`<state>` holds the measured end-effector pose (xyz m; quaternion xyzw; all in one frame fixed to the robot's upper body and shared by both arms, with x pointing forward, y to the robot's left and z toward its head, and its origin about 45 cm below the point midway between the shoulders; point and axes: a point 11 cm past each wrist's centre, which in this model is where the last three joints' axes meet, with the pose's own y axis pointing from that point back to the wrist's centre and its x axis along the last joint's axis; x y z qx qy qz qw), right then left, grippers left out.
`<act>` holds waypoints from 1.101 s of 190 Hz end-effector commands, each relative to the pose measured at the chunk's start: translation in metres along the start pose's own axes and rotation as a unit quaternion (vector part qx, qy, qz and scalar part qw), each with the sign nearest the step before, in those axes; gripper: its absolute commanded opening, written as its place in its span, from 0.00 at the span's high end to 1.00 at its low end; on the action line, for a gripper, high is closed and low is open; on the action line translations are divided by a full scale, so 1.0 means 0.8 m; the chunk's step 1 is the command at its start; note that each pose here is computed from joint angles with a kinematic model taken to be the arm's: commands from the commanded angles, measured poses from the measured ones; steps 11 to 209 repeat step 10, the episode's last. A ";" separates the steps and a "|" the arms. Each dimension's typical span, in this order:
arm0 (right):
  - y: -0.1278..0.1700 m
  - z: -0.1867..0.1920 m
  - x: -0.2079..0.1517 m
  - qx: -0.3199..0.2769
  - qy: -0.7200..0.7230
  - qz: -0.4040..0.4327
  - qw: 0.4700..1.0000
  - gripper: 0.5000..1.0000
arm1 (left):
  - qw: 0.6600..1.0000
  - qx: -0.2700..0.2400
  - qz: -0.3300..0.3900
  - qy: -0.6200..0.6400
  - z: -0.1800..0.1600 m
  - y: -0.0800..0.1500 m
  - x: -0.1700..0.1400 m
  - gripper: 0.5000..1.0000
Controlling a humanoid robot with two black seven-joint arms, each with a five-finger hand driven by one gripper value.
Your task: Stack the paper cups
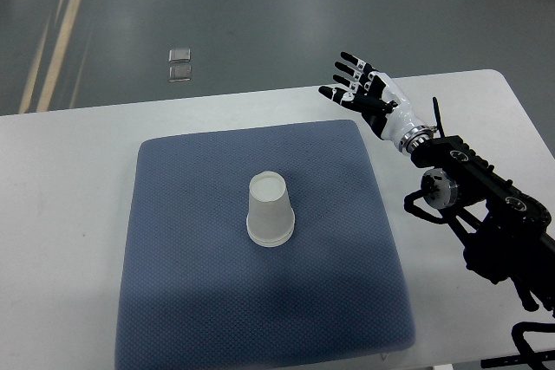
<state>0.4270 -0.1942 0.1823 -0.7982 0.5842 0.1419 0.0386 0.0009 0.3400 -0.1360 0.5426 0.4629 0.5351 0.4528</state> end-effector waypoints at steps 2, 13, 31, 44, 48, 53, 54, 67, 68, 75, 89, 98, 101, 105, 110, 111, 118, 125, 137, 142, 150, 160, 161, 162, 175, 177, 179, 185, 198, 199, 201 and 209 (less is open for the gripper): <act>0.003 0.010 -0.004 -0.007 -0.004 -0.002 1.000 0.14 | 1.000 0.000 0.000 0.000 0.000 0.000 0.000 0.00; 0.003 0.012 -0.006 -0.007 -0.004 -0.003 1.000 0.14 | 1.000 0.000 0.000 0.000 0.000 0.000 0.000 0.00; 0.003 0.012 -0.006 -0.007 -0.004 -0.003 1.000 0.14 | 1.000 0.000 0.000 0.000 0.000 0.000 0.000 0.00; 0.003 0.012 -0.006 -0.007 -0.004 -0.003 1.000 0.14 | 1.000 0.000 0.000 0.000 0.000 0.000 0.000 0.00; 0.003 0.012 -0.006 -0.007 -0.004 -0.003 1.000 0.14 | 1.000 0.000 0.000 0.000 0.000 0.000 0.000 0.00; 0.003 0.012 -0.006 -0.007 -0.004 -0.003 1.000 0.14 | 1.000 0.000 0.000 0.000 0.000 0.000 0.000 0.00; 0.003 0.012 -0.006 -0.007 -0.004 -0.003 1.000 0.14 | 1.000 0.000 0.000 0.000 0.000 0.000 0.000 0.00; 0.003 0.012 -0.006 -0.007 -0.004 -0.003 1.000 0.14 | 1.000 0.000 0.000 0.000 0.000 0.000 0.000 0.00; 0.003 0.012 -0.006 -0.007 -0.004 -0.003 1.000 0.14 | 1.000 0.000 0.000 0.000 0.000 0.000 0.000 0.00; 0.003 0.012 -0.006 -0.007 -0.004 -0.003 1.000 0.14 | 1.000 0.000 0.000 0.000 0.000 0.000 0.000 0.00; 0.003 0.012 -0.006 -0.007 -0.004 -0.003 1.000 0.14 | 1.000 0.000 0.000 0.000 0.000 0.000 0.000 0.00; 0.003 0.012 -0.006 -0.007 -0.004 -0.003 1.000 0.14 | 1.000 0.000 0.000 0.000 0.000 0.000 0.000 0.00; 0.003 0.012 -0.006 -0.007 -0.004 -0.003 1.000 0.14 | 1.000 0.000 0.000 0.000 0.000 0.000 0.000 0.00; 0.003 0.012 -0.006 -0.007 -0.004 -0.003 1.000 0.14 | 1.000 0.000 0.000 0.000 0.000 0.000 0.000 0.00; 0.003 0.012 -0.006 -0.007 -0.004 -0.003 1.000 0.14 | 1.000 0.000 0.000 0.000 0.000 0.000 0.000 0.00; 0.003 0.012 -0.006 -0.007 -0.004 -0.003 1.000 0.14 | 1.000 0.000 0.000 0.000 0.000 0.000 0.000 0.00; 0.003 0.012 -0.006 -0.007 -0.004 -0.003 1.000 0.14 | 1.000 0.000 0.000 0.000 0.000 0.000 0.000 0.00; 0.003 0.012 -0.006 -0.007 -0.004 -0.003 1.000 0.14 | 1.000 0.000 0.000 0.000 0.000 0.000 0.000 0.00; 0.003 0.012 -0.006 -0.007 -0.004 -0.003 1.000 0.14 | 1.000 0.000 0.000 0.000 0.000 0.000 0.000 0.00; 0.003 0.012 -0.006 -0.007 -0.004 -0.003 1.000 0.14 | 1.000 0.000 0.000 0.000 0.000 0.000 0.000 0.00; 0.003 0.012 -0.006 -0.007 -0.004 -0.003 1.000 0.14 | 1.000 0.000 0.000 0.000 0.000 0.000 0.000 0.00; 0.003 0.012 -0.006 -0.007 -0.004 -0.003 1.000 0.14 | 1.000 0.000 0.000 0.000 0.000 0.000 0.000 0.00; 0.003 0.012 -0.006 -0.007 -0.004 -0.003 1.000 0.14 | 1.000 0.000 0.000 0.000 0.000 0.000 0.000 0.00; 0.003 0.012 -0.006 -0.007 -0.004 -0.003 1.000 0.14 | 1.000 0.000 0.000 0.000 0.000 0.000 0.000 0.00; 0.003 0.012 -0.006 -0.007 -0.004 -0.003 1.000 0.14 | 1.000 0.000 0.000 0.000 0.000 0.000 0.000 0.00; 0.003 0.012 -0.006 -0.007 -0.004 -0.003 1.000 0.14 | 1.000 0.000 0.000 0.000 0.000 0.000 0.000 0.00; 0.003 0.012 -0.006 -0.007 -0.004 -0.003 1.000 0.14 | 1.000 0.000 0.000 0.000 0.000 0.000 0.000 0.00; 0.003 0.012 -0.006 -0.007 -0.004 -0.003 1.000 0.14 | 1.000 0.000 0.000 0.000 0.000 0.000 0.000 0.00; 0.003 0.012 -0.006 -0.007 -0.004 -0.003 1.000 0.14 | 1.000 0.000 0.000 0.000 0.000 0.000 0.000 0.00; 0.003 0.012 -0.006 -0.007 -0.004 -0.003 1.000 0.14 | 1.000 0.000 0.000 0.000 0.000 0.000 0.000 0.00; 0.003 0.012 -0.006 -0.007 -0.004 -0.003 1.000 0.14 | 1.000 0.000 0.000 0.000 0.000 0.000 0.000 0.00; 0.003 0.012 -0.006 -0.007 -0.004 -0.003 1.000 0.14 | 1.000 0.000 0.000 0.000 0.000 0.000 0.000 0.00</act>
